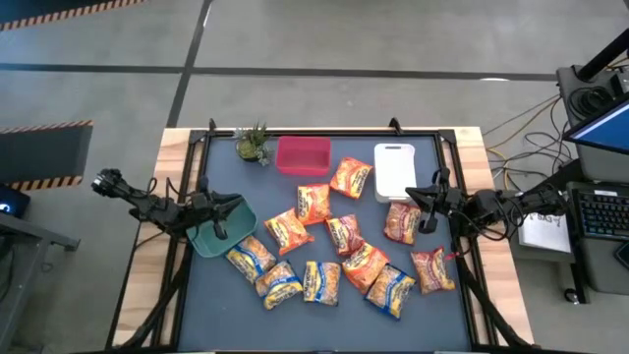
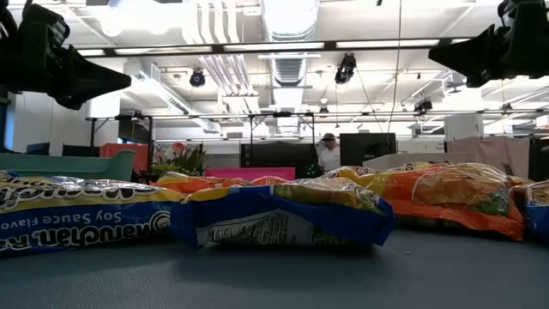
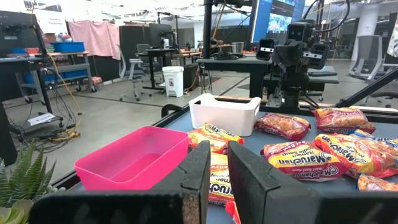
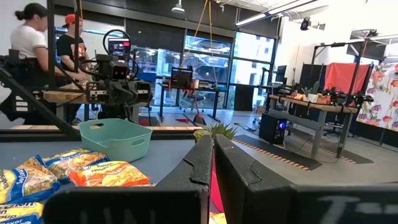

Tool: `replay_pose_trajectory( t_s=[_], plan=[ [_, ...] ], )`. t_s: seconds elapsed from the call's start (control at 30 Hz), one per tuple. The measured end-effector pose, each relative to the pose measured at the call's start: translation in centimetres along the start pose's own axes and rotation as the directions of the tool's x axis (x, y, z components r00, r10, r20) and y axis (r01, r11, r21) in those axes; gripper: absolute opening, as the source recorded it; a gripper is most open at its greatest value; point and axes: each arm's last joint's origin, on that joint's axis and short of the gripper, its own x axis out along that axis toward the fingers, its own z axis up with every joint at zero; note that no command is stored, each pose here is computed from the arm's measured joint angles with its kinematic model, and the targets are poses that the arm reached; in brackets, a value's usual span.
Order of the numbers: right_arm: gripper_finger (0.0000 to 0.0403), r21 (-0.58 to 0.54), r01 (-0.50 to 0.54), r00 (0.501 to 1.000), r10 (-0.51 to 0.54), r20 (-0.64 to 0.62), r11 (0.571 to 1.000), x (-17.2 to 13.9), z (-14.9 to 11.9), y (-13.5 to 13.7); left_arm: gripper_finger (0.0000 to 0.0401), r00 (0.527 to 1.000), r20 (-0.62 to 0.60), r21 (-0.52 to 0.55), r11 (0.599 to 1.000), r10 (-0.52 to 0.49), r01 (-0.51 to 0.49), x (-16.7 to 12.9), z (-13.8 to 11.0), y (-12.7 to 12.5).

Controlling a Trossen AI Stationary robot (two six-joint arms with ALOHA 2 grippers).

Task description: Sort Maruchan noodles

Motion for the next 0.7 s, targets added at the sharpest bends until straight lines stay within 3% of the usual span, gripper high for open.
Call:
replay_pose_trajectory(
  t_s=[0.13, 0.3, 0.4, 0.53, 0.63, 0.7],
  plan=[
    [0.0009, 0.0, 0.0, 1.0, 0.0, 0.0, 1.0, 0.0, 0.0, 0.0, 0.0039, 1.0, 0.028, -0.041, 0.999, 0.002, 0.0, 0.0, 0.4, 0.0],
    [0.0009, 0.021, 0.0, 1.0, 0.0, 0.0, 1.0, 0.0, 0.0, 0.0, 0.0039, 0.988, 0.151, -0.257, 0.966, 0.021, 0.019, -0.2, 2.1, 0.3],
    [0.0009, 0.172, -0.001, 1.0, 0.001, 0.001, 0.985, 0.0, 0.0, 0.0, 0.0039, 0.967, 0.248, -0.386, 0.921, 0.052, 0.05, -0.5, 3.4, 0.7],
    [0.0009, 0.436, -0.003, 1.0, -0.004, 0.015, 0.9, 0.0, 0.2, 0.0, 0.0039, 0.936, 0.339, -0.499, 0.862, 0.095, 0.093, -0.9, 4.7, 1.3],
    [0.0009, 0.52, -0.002, 1.0, -0.005, 0.013, 0.854, 0.0, 0.1, 0.0, 0.0039, 0.931, 0.351, -0.558, 0.821, 0.103, 0.119, -0.9, 4.8, 1.4],
    [0.0009, 0.556, -0.003, 1.0, -0.006, 0.013, 0.831, 0.0, 0.1, 0.0, 0.0039, 0.932, 0.348, -0.549, 0.828, 0.106, 0.111, -0.9, 4.8, 1.4]
  ],
)
